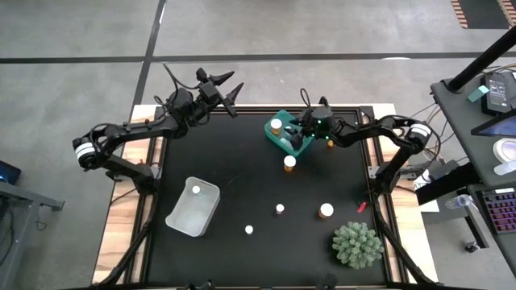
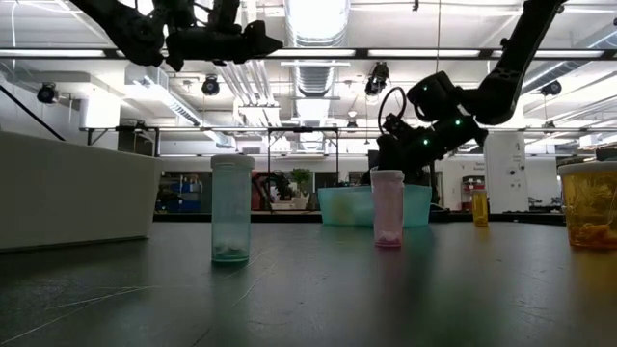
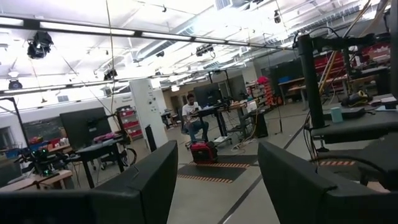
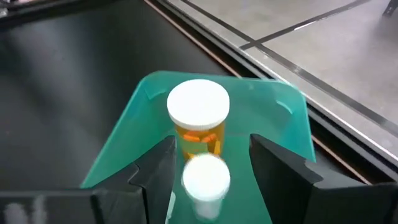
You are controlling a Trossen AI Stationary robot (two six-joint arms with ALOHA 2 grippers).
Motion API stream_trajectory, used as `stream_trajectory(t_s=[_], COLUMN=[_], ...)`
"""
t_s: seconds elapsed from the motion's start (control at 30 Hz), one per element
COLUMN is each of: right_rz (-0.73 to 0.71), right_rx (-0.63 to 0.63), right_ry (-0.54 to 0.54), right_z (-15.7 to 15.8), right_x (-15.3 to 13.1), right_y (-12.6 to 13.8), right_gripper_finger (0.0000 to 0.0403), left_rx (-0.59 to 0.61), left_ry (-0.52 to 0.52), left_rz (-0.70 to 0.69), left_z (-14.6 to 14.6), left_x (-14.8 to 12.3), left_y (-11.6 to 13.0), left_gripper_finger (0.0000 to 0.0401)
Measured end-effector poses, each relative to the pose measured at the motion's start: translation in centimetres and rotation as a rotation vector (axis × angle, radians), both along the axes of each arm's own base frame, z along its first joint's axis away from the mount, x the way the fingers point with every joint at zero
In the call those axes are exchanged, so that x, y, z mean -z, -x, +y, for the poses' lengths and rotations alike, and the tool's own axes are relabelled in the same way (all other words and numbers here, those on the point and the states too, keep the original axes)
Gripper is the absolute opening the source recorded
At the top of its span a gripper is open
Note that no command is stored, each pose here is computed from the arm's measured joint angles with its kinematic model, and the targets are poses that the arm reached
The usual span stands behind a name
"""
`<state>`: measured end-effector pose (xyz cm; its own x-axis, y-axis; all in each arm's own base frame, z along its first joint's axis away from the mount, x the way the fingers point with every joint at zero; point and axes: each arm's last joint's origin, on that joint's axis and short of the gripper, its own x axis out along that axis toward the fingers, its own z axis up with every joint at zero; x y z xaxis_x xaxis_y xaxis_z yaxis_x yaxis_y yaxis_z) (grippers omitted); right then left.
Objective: Pick and place medicine bottles into bin by pill shape (circle, oval)
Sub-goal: Put the top orange capsule bottle into the blue bin
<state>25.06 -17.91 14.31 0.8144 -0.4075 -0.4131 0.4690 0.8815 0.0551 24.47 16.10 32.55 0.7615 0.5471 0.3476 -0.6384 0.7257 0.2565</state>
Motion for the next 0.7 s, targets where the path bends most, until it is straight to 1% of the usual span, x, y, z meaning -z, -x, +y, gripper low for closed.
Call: stream_trajectory(t_s=[0.2, 0.3, 0.37, 0.5, 0.7], right_rz=[-0.012, -0.022, -0.030, -0.089, -0.176], right_rx=[0.007, 0.001, -0.014, -0.057, -0.144], right_ry=[-0.012, -0.015, -0.010, 0.026, 0.070], right_z=[0.6, 1.4, 2.1, 3.8, 6.7], right_x=[-2.2, -3.8, -4.9, -7.0, -9.0], right_y=[0.8, 1.3, 1.6, 1.9, 2.4], right_gripper_finger=[0.0196, 0.0195, 0.0194, 0.0194, 0.0188], left_rx=[0.050, 0.095, 0.131, 0.209, 0.348], left_ry=[0.046, 0.101, 0.148, 0.217, 0.303], left_rz=[0.013, 0.026, 0.057, 0.123, 0.237], left_z=[-0.9, -1.7, -2.3, -4.2, -8.2], left_x=[0.8, 1.2, 1.7, 2.6, 3.8], left_y=[-0.6, -1.1, -1.6, -2.7, -4.2], left_gripper_finger=[0.0206, 0.0206, 0.0206, 0.0206, 0.0206])
